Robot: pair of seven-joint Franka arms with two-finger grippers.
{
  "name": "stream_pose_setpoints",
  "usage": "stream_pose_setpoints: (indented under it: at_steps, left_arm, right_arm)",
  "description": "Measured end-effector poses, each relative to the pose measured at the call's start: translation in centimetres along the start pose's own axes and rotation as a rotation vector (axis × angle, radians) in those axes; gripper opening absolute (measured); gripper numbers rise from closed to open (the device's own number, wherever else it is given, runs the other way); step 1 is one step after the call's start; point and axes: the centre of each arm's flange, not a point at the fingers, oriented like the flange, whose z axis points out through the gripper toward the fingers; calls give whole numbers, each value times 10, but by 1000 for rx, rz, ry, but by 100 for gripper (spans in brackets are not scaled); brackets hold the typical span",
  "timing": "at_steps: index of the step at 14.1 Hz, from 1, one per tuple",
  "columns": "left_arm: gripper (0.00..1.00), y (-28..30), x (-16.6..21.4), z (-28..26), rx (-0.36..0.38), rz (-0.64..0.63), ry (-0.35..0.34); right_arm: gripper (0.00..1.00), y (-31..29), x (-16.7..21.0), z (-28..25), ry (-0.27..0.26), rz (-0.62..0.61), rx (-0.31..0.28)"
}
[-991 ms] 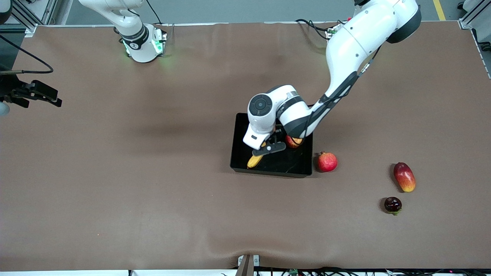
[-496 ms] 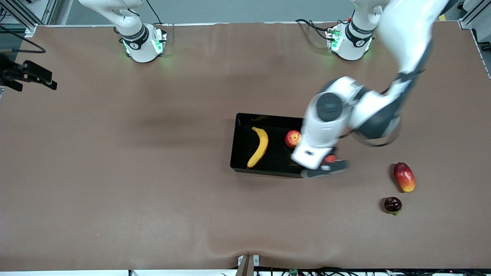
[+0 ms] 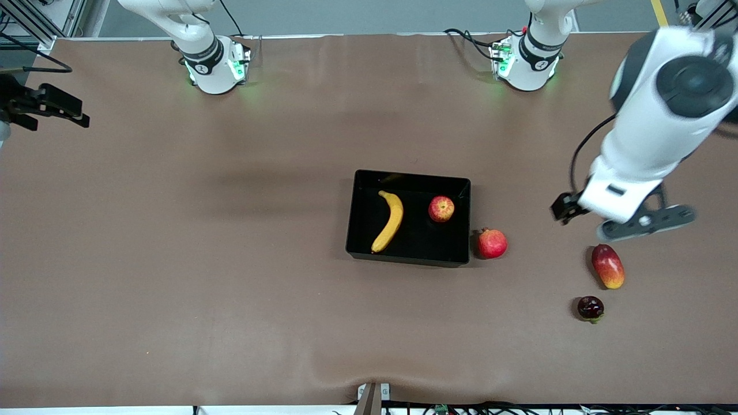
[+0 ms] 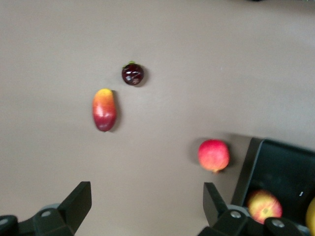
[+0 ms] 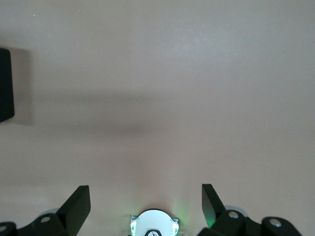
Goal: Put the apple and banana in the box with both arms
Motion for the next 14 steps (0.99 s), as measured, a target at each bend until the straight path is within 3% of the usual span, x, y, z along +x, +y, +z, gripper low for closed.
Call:
stream_pose_setpoints:
  at_steps: [7, 14]
  left_arm:
    - [100, -104, -28, -42, -121, 74, -46]
    - [100, -123, -77, -61, -153, 58, -61]
  right_arm:
    - [100, 2, 3, 8, -7, 3, 1]
    - [100, 6, 7, 19, -16, 10, 3]
